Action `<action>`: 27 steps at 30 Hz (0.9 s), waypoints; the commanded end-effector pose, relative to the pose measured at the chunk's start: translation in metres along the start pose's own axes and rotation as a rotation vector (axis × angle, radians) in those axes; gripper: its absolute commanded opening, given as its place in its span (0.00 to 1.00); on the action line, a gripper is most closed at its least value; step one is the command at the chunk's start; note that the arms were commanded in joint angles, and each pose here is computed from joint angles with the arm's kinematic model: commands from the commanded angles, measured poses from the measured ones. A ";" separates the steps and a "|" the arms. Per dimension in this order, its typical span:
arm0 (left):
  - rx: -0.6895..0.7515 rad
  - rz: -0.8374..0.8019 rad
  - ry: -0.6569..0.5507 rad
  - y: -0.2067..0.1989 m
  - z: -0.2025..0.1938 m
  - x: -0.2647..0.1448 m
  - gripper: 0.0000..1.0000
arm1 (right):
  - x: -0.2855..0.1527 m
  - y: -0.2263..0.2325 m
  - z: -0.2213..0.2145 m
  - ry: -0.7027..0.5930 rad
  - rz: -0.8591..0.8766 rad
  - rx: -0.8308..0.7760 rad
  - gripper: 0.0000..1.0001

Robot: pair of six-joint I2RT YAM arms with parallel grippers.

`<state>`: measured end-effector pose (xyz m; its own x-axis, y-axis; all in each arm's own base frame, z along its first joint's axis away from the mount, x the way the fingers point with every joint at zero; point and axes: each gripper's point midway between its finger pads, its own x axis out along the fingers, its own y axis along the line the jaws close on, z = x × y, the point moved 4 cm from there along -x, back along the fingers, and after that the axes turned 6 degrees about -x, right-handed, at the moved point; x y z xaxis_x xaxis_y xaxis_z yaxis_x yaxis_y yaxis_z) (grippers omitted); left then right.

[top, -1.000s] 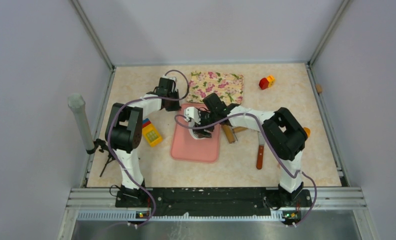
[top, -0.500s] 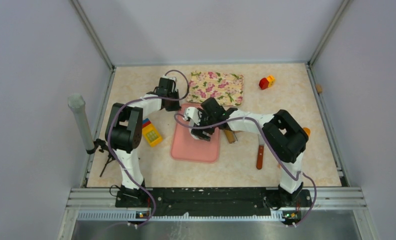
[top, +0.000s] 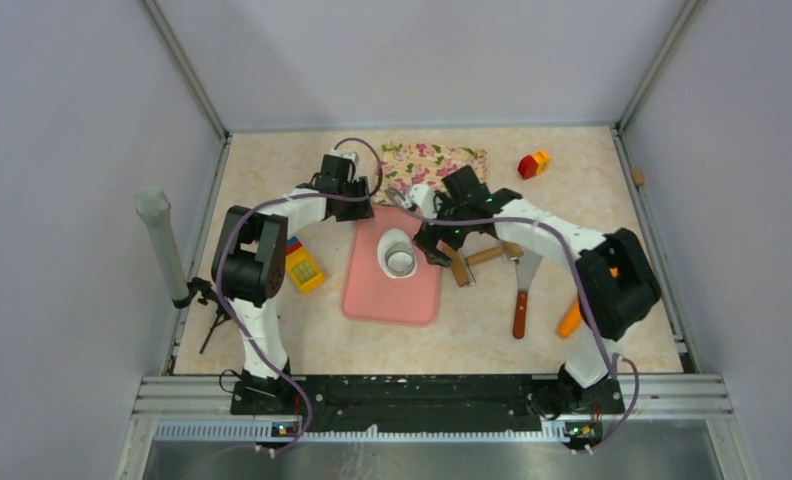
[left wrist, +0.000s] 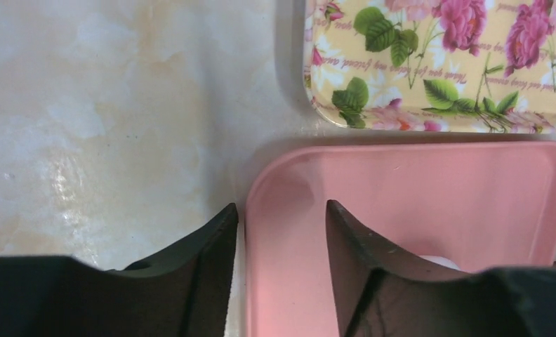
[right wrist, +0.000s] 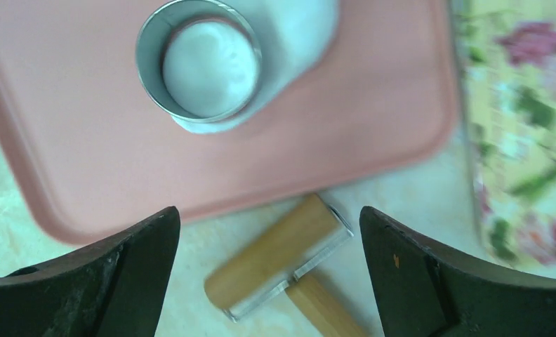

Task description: Roll out the dumpling wrappers from the dough

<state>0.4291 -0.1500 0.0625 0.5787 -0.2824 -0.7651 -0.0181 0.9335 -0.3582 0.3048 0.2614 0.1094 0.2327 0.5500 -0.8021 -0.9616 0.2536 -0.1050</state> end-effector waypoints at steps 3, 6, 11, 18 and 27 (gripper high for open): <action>-0.005 0.069 0.085 0.017 -0.024 -0.001 0.56 | -0.093 -0.020 -0.011 -0.126 -0.089 0.087 0.96; -0.007 0.087 0.078 0.019 -0.023 -0.005 0.56 | -0.107 -0.027 -0.060 -0.047 -0.174 0.204 0.96; -0.021 0.115 0.103 0.023 -0.025 -0.012 0.52 | -0.116 -0.016 -0.134 0.129 -0.261 0.361 0.88; -0.010 0.072 0.073 0.007 -0.006 -0.039 0.53 | -0.120 0.011 -0.166 0.265 -0.246 0.458 0.82; 0.052 -0.008 -0.151 -0.028 0.056 -0.111 0.68 | -0.105 0.015 -0.197 0.426 -0.206 0.455 0.76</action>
<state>0.3987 -0.1345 0.1043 0.5319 -0.2376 -0.8128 -0.0516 0.9489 -0.3112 0.2412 0.0624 0.0919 0.2943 0.1948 -0.9356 -0.7257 0.6825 -0.0862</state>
